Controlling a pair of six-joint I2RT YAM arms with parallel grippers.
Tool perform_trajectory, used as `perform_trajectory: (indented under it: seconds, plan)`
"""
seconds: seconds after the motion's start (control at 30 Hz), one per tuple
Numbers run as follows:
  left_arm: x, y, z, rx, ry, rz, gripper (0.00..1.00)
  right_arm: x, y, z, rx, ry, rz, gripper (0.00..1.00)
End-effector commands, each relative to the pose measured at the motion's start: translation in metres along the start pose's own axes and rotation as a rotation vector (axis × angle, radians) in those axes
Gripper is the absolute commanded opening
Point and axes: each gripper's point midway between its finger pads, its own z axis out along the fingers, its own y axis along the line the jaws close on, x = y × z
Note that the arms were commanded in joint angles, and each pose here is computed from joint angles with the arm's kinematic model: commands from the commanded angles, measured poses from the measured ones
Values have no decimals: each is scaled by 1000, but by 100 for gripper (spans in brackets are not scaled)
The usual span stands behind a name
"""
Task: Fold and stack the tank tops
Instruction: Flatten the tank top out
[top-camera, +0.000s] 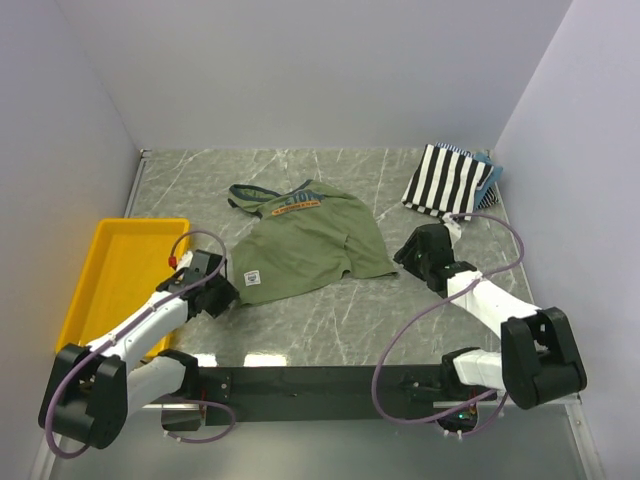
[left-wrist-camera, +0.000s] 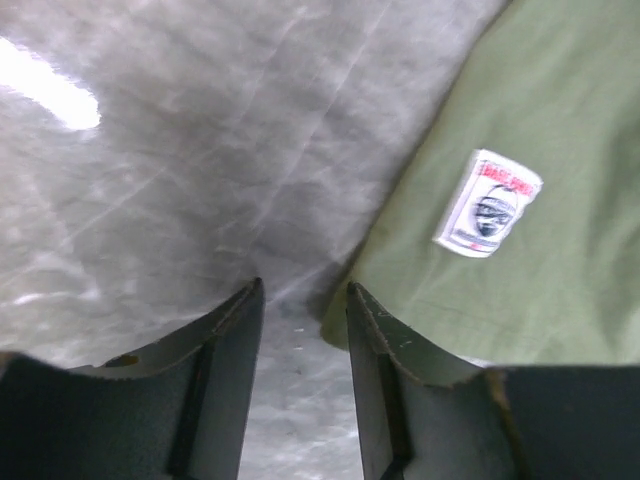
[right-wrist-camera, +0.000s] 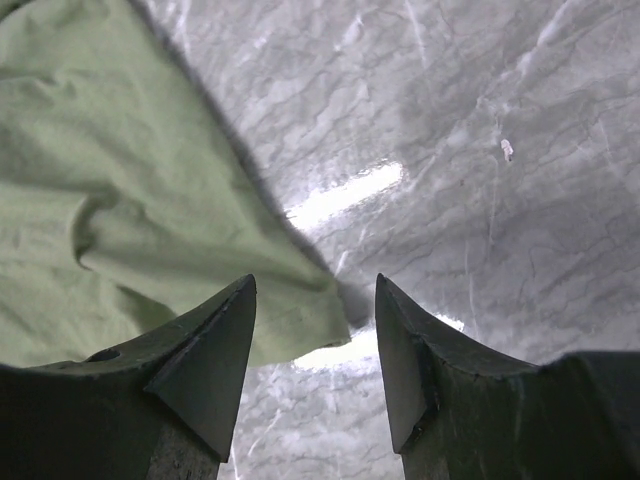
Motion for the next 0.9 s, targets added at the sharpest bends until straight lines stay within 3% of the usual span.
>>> perform_trajectory:
  seconds: [0.0, 0.4, 0.87]
  plan:
    - [-2, -24, 0, 129, -7, -19, 47, -6, 6, 6, -36, -4, 24, 58]
    - [12, -9, 3, 141, 12, -21, 43, 15, -4, 30, -15, 63, 62, 55]
    - [10, -15, 10, 145, 14, 5, 31, 24, -6, 26, -4, 102, 97, 55]
